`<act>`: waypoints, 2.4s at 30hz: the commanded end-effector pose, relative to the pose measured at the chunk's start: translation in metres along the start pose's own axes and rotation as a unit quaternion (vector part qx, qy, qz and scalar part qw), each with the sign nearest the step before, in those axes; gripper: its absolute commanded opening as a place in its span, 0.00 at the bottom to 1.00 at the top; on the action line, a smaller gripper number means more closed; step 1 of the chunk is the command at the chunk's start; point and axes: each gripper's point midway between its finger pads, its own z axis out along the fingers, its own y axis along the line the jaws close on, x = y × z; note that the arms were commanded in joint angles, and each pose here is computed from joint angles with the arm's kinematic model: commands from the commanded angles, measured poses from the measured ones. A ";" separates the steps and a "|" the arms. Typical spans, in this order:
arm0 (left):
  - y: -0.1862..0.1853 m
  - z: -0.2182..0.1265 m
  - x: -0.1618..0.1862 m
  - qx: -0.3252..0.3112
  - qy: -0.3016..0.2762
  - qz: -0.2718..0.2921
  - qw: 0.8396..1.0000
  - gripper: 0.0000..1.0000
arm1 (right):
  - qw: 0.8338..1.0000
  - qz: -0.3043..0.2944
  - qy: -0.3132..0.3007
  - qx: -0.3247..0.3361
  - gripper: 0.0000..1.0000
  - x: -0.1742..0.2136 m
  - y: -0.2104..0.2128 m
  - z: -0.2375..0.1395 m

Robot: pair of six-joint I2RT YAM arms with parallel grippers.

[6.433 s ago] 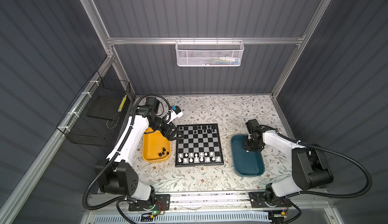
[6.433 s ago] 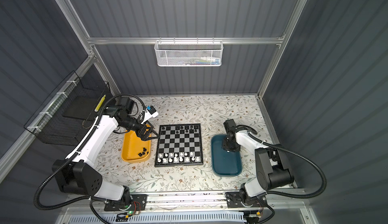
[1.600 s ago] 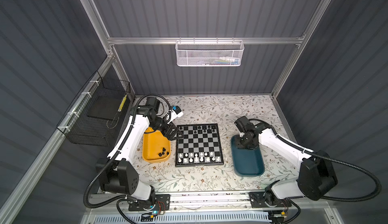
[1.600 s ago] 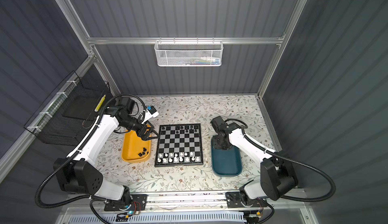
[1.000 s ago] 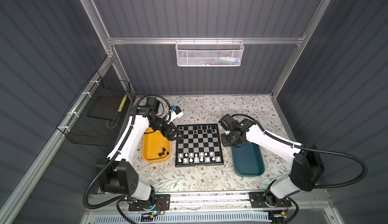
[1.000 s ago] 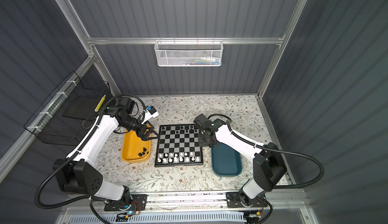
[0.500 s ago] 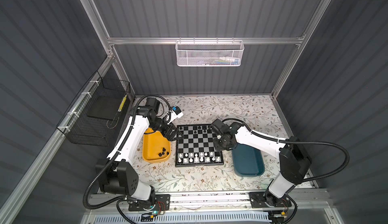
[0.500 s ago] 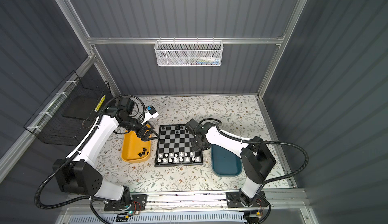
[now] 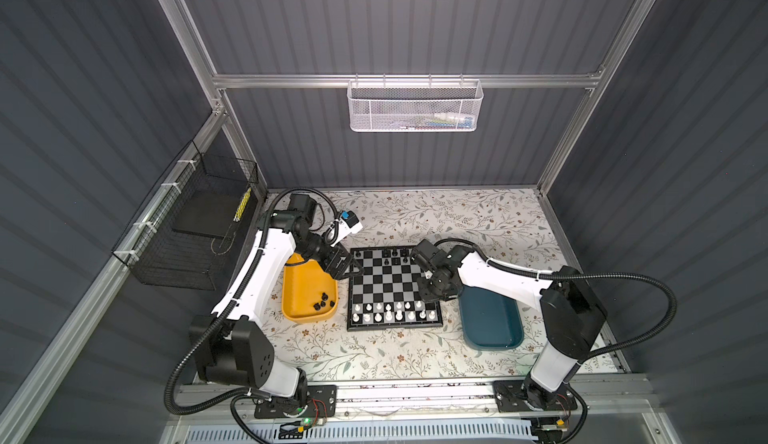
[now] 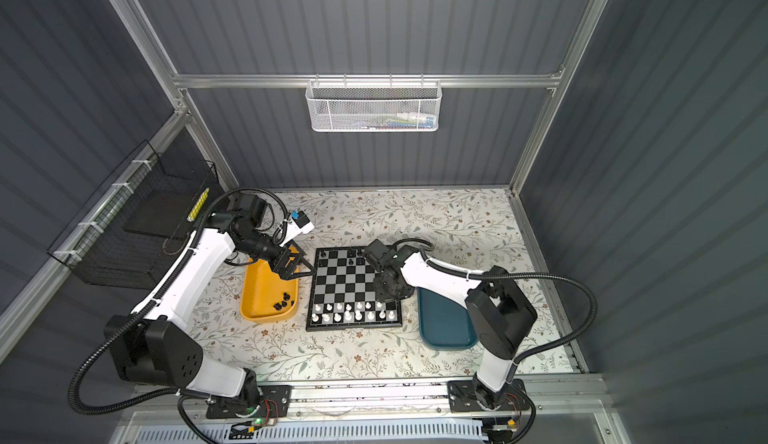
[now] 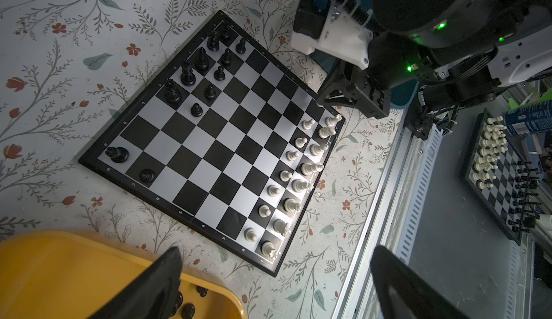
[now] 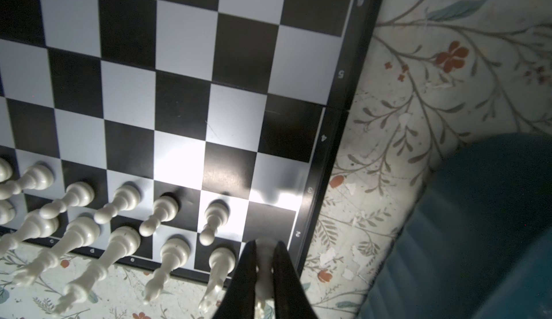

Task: Set up the chess pieces on the board
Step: 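Carry the pawn with the right gripper over the board's nearest rows, then lower the white pawn onto the second-nearest row and open the right gripper, then raise the open right gripper and draw it back over the teal tray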

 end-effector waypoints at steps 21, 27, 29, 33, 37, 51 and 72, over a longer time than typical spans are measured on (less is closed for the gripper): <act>-0.010 -0.004 0.000 0.003 -0.006 0.010 1.000 1.00 | 0.999 0.006 0.031 0.005 0.16 0.020 -0.001 0.028; -0.010 -0.004 0.000 0.003 -0.005 0.009 1.000 1.00 | 0.999 0.008 0.032 0.004 0.18 0.020 -0.001 0.030; -0.010 -0.003 0.001 0.004 -0.004 0.009 1.000 1.00 | 0.999 0.007 0.032 0.004 0.19 0.020 -0.001 0.030; -0.010 -0.004 0.001 0.003 -0.004 0.008 1.000 1.00 | 1.000 0.006 0.029 0.007 0.22 0.018 -0.001 0.028; -0.010 -0.004 0.001 0.002 -0.004 0.008 1.000 1.00 | 1.000 0.005 0.026 0.007 0.23 0.016 -0.001 0.025; -0.009 -0.004 0.001 0.000 -0.003 0.008 1.000 1.00 | 1.000 -0.006 0.008 0.003 0.28 0.005 0.003 0.002; -0.006 -0.005 0.000 -0.004 0.000 0.009 1.000 0.99 | 0.993 -0.007 -0.115 -0.013 0.28 -0.034 0.003 -0.081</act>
